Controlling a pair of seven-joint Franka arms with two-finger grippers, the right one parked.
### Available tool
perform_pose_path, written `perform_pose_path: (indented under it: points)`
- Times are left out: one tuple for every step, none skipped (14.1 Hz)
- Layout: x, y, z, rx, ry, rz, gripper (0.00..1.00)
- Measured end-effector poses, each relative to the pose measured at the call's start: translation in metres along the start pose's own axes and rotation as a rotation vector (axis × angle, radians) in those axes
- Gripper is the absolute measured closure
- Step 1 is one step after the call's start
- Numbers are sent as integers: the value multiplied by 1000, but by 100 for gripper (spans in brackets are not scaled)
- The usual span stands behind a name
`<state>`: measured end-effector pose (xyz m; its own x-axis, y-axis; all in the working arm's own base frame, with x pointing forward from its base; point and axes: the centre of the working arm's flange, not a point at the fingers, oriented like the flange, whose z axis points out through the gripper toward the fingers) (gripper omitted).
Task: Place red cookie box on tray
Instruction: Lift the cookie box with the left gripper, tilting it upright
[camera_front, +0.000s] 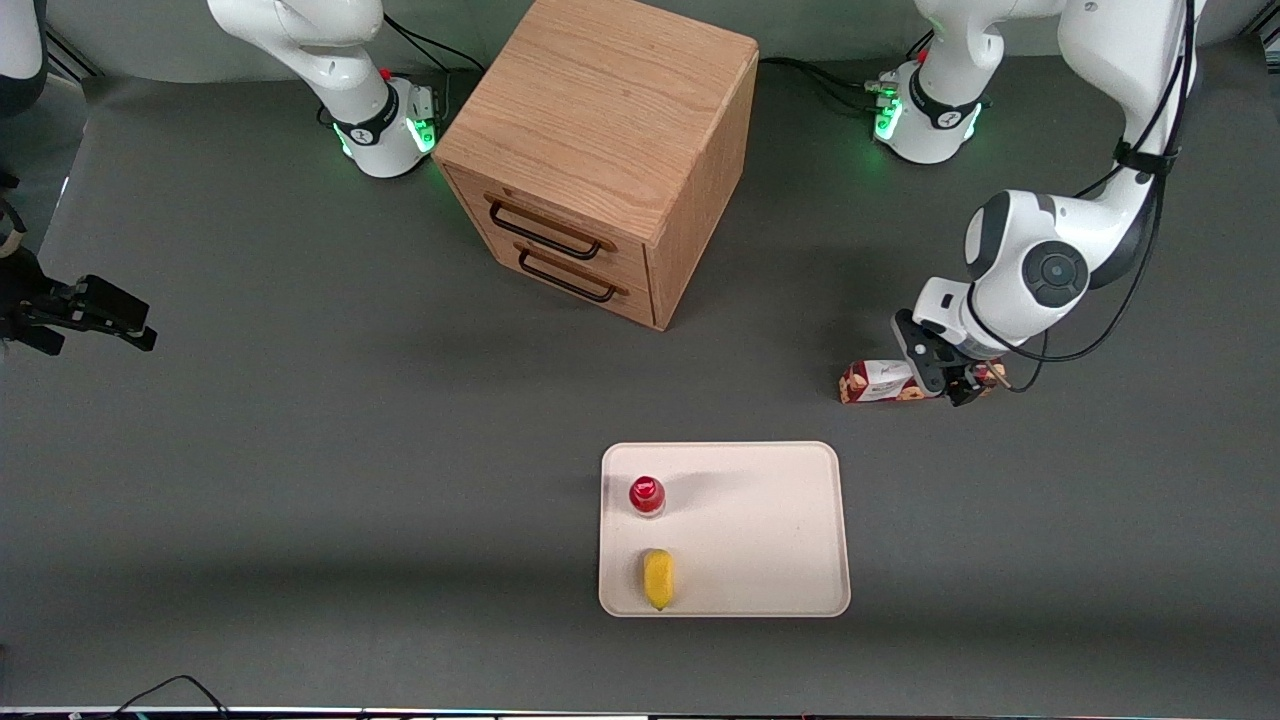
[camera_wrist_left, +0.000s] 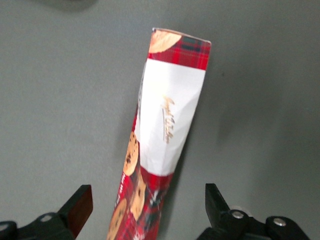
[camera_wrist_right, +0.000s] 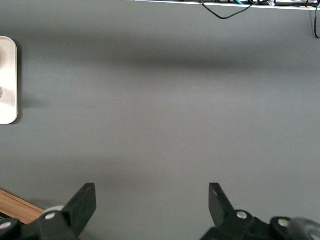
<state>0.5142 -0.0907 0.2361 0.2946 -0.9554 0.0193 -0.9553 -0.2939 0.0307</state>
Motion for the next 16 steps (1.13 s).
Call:
perform_pose_path:
  points:
    - [1,-1,4,6,6,5,0]
    - [2,-1,7,11,11,14,0]
    - [2,-2,12,12,13,22,0]
    - [1,-1,16,9,14,25,2]
    - [1,-1,19,4,13,26,3]
    - [1,-1,22,1,12,27,15]
    - [0,-1,23,0,12,28,26]
    - [0,-1,23,-1,12,29,39]
    - [0,-1,23,-1,11,29,49]
    - [0,-1,23,-1,11,28,59]
    - [-1,-2,23,0,11,28,71]
    - [-1,-2,22,1,12,28,81]
    - [-1,-3,22,3,12,26,89]
    - [-2,-5,20,7,14,24,93]
    - [-2,-8,18,13,18,20,93]
    - [-1,-12,13,22,28,4,94]
